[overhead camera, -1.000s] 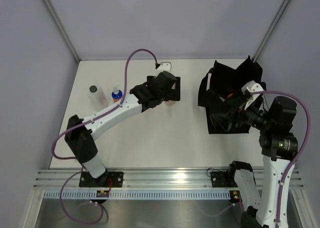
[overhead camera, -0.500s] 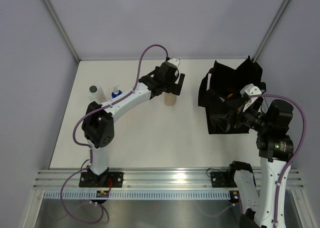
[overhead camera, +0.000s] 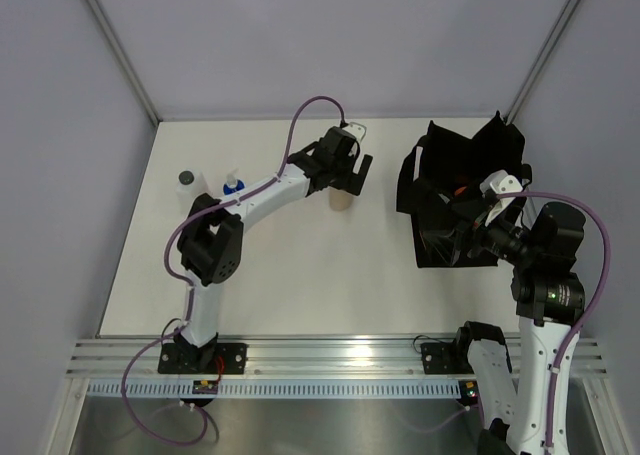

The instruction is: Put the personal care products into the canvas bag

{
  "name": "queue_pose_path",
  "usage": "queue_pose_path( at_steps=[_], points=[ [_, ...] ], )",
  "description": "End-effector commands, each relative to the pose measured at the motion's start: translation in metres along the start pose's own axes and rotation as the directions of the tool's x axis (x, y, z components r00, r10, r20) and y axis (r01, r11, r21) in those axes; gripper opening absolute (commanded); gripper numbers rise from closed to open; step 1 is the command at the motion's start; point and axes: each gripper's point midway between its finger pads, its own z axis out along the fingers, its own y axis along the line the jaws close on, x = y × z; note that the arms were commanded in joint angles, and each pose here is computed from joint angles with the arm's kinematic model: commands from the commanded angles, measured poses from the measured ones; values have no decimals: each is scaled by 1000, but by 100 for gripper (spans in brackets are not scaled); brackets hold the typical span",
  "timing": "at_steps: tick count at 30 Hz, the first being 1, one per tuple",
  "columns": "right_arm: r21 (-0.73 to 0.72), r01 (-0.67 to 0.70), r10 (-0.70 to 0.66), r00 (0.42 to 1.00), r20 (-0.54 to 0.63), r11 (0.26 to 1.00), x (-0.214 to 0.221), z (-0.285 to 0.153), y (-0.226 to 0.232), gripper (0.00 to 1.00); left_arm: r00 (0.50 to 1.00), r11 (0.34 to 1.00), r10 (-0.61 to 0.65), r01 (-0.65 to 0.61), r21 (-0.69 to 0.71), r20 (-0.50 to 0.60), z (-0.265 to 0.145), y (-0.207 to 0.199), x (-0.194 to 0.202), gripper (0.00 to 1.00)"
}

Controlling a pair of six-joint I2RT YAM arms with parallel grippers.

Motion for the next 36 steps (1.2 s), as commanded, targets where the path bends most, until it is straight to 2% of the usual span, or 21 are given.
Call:
queue_pose_path(
  at_steps=[1,6,11,14,15,18,22,27,29,31,36],
  points=[
    [-12,39,-39,999,29,999,-7,0,2,99,996,1000,-6,5,7,92,8,1,-29,92],
    [-10,38,-38,999,26,999,-5,0,1,100,991,999,-28,30,-13,127,16,6,-35,89],
    [-2,35,-35,999,26,999,-5,0,-1,100,988,999,-38,43,-27,148,16,10,-38,74],
    [-1,35,-35,999,26,999,-5,0,-1,100,987,999,-27,32,-27,160,15,11,-40,55],
    [2,34,-34,999,24,999,-4,0,-2,99,985,999,-25,29,-24,171,14,10,-43,44],
    [6,32,-32,999,22,999,-3,-1,-2,100,981,1000,-8,13,-23,194,5,12,-47,20],
    [17,30,-30,999,23,999,-5,-1,-4,99,973,999,24,-28,16,231,-15,8,-58,0],
    [60,43,-45,998,35,997,-25,-8,-7,100,938,990,35,-81,119,345,-68,-8,-92,0],
    [86,26,-28,999,25,996,-33,-8,-14,99,905,976,8,-100,194,425,-110,-19,-118,0],
    [106,6,-9,1000,27,994,-52,-12,-18,100,849,961,-27,-123,247,528,-159,-28,-147,0],
    [141,-41,31,997,70,989,-93,-19,-19,99,722,927,-119,-166,338,681,-247,-45,-196,0]
  ],
)
